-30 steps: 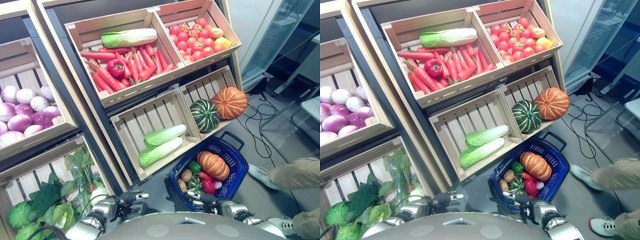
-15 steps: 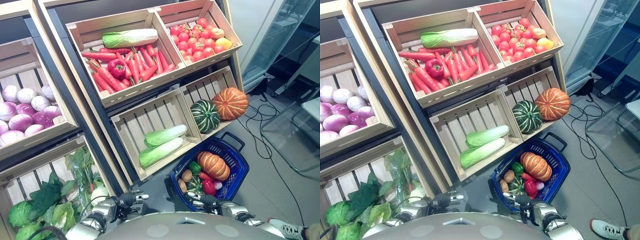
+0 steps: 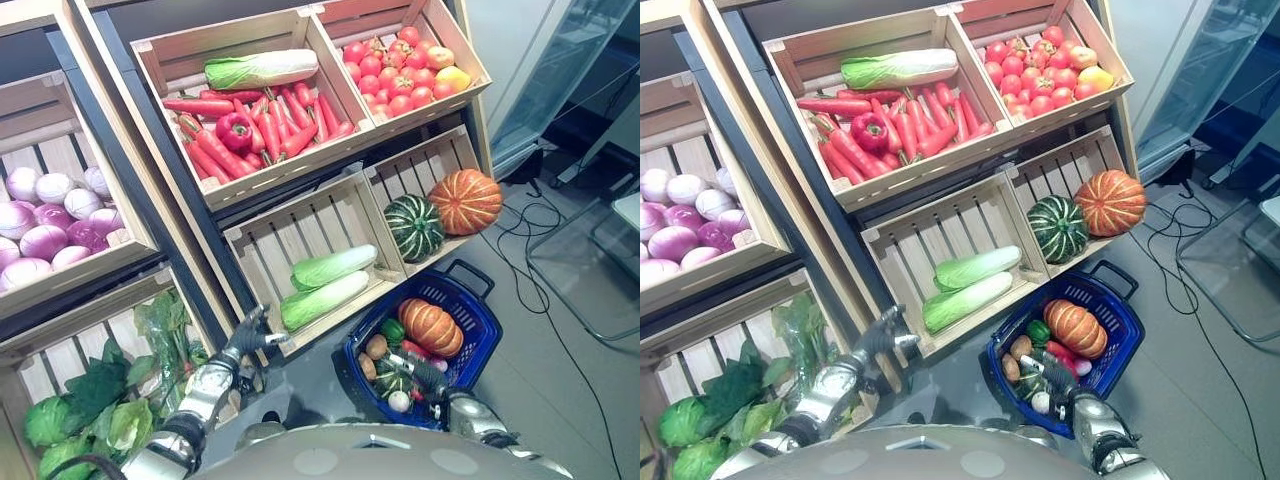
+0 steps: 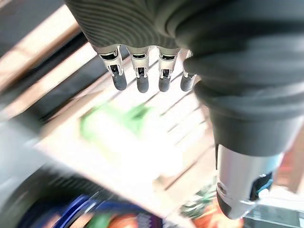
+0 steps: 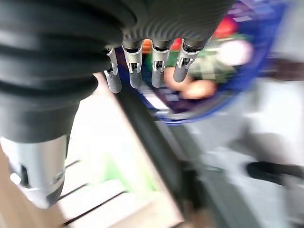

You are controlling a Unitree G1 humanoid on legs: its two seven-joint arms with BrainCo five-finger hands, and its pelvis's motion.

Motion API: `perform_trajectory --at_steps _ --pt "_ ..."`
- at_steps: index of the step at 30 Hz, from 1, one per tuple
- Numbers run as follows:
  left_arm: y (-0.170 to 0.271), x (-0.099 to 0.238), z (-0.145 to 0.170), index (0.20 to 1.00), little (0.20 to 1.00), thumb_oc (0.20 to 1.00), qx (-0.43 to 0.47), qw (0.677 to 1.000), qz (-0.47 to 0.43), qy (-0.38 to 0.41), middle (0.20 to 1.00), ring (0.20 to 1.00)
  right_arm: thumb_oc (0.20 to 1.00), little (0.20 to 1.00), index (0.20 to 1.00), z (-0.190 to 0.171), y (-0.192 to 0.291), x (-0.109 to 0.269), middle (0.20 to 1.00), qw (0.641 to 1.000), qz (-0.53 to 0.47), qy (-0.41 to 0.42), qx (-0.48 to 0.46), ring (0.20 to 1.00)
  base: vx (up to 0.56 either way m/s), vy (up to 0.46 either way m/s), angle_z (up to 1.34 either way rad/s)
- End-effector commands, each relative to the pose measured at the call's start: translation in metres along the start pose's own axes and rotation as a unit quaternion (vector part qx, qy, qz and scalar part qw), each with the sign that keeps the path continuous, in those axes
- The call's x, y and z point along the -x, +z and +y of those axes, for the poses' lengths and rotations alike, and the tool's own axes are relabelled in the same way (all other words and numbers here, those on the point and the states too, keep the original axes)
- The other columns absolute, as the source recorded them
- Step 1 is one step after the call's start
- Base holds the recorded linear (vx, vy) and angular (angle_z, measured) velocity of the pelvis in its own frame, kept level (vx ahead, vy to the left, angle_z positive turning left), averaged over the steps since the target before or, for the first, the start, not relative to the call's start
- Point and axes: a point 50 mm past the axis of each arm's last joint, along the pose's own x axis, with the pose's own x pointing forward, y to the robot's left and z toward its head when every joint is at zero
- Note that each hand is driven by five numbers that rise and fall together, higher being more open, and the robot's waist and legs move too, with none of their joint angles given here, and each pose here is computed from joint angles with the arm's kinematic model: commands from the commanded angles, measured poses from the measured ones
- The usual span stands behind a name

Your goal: Pick up fruits and vegetables into the basket

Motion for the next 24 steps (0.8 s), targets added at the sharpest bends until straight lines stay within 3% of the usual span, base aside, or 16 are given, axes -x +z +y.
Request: perform_trajectory --at_steps 1,9,17,24 --pt "0.049 -0.015 0.024 1.0 1.0 1.0 -0.048 0.992 -0.112 0.035 1.0 1.0 1.0 1.0 1.0 0.011 0.061 -0.013 1.0 0.991 -0.13 -0.014 -0.017 1.0 0.06 -0.081 0.08" --pt "0.092 -0.003 0.035 1.0 1.0 1.0 -0.075 0.969 -0.223 0.076 1.0 1.0 1.0 1.0 1.0 0.01 0.112 0.007 1.0 0.956 -0.284 -0.072 0.007 1.0 0.08 -0.07 0.03" --pt "0.127 -0.028 0.04 1.0 1.0 1.0 -0.194 0.93 -0.256 0.178 1.0 1.0 1.0 1.0 1.0 0.009 0.174 0.021 1.0 0.904 -0.388 -0.146 0.103 1.0 -0.04 0.014 -0.01" --pt "0.159 -0.052 0.05 1.0 1.0 1.0 -0.213 0.909 -0.265 0.239 1.0 1.0 1.0 1.0 1.0 0.017 0.206 0.024 1.0 0.882 -0.43 -0.14 0.137 1.0 -0.12 0.044 -0.09"
